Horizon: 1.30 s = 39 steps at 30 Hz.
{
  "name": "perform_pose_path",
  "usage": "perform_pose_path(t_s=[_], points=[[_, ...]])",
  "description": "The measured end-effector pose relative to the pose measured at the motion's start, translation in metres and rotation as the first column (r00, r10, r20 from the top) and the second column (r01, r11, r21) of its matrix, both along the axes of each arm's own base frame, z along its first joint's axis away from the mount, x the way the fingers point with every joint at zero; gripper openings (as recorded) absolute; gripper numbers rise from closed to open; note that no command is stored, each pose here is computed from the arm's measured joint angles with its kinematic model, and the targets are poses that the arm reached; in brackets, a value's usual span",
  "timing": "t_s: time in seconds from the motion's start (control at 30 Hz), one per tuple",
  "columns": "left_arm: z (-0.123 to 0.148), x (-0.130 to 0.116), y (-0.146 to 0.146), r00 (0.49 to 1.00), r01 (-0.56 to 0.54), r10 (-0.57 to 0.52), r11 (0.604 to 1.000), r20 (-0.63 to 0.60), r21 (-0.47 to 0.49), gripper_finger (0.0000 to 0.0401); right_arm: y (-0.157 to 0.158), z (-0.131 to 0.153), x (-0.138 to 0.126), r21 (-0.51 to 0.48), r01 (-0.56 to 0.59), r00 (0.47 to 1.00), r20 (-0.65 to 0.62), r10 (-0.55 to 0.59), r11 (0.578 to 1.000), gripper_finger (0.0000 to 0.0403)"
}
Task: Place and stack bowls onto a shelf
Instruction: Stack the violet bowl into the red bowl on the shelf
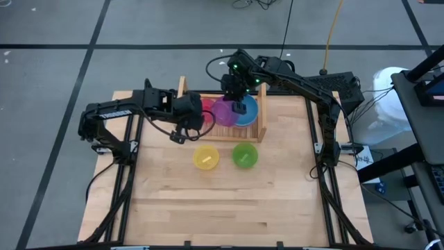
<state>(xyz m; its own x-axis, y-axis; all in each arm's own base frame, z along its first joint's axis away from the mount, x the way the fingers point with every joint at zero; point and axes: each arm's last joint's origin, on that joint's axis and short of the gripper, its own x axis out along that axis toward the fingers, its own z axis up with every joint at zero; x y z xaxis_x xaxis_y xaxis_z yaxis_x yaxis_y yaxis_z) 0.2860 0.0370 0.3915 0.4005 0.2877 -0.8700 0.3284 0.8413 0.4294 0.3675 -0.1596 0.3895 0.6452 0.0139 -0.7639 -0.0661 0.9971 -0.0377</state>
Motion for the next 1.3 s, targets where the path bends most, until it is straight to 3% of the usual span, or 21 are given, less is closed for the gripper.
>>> perform_pose_path(t_s=[0.1,0.23,0.53,0.77,1.03,1.3], points=[[-0.001,0.002,-0.001,1.000,0.002,-0.002,1.000,0.005,-0.001,0.0026,0.000,-0.001,-0.001,0.000,0.003,1.000,-0.011,-0.003,1.000,0.0000],[0.000,0.008,-0.004,0.999,0.044,-0.045,0.999,0.031,0.018,0.0034,-0.002,-0.002,-0.003,-0.071,0.049,0.997,-0.055,-0.053,0.996,0.0000],[-0.001,0.006,-0.006,0.999,-0.009,0.010,1.000,0.041,-0.014,0.0035,0.001,-0.006,-0.006,-0.104,-0.031,0.993,-0.116,0.019,0.994,0.0000],[0.000,0.009,-0.018,0.993,0.113,-0.114,0.993,0.034,0.025,0.0036,0.000,-0.024,-0.004,-0.071,-0.035,0.985,-0.172,0.022,0.997,0.0000],[0.003,0.011,-0.009,0.995,-0.033,0.026,0.997,0.097,0.075,0.0036,0.001,-0.044,-0.003,-0.039,-0.042,0.972,-0.234,0.032,0.998,0.0000],[0.000,0.018,-0.019,0.991,0.102,-0.109,0.990,0.071,0.098,0.0035,0.002,-0.043,-0.004,-0.027,-0.022,0.972,-0.234,0.015,0.999,0.0000]])
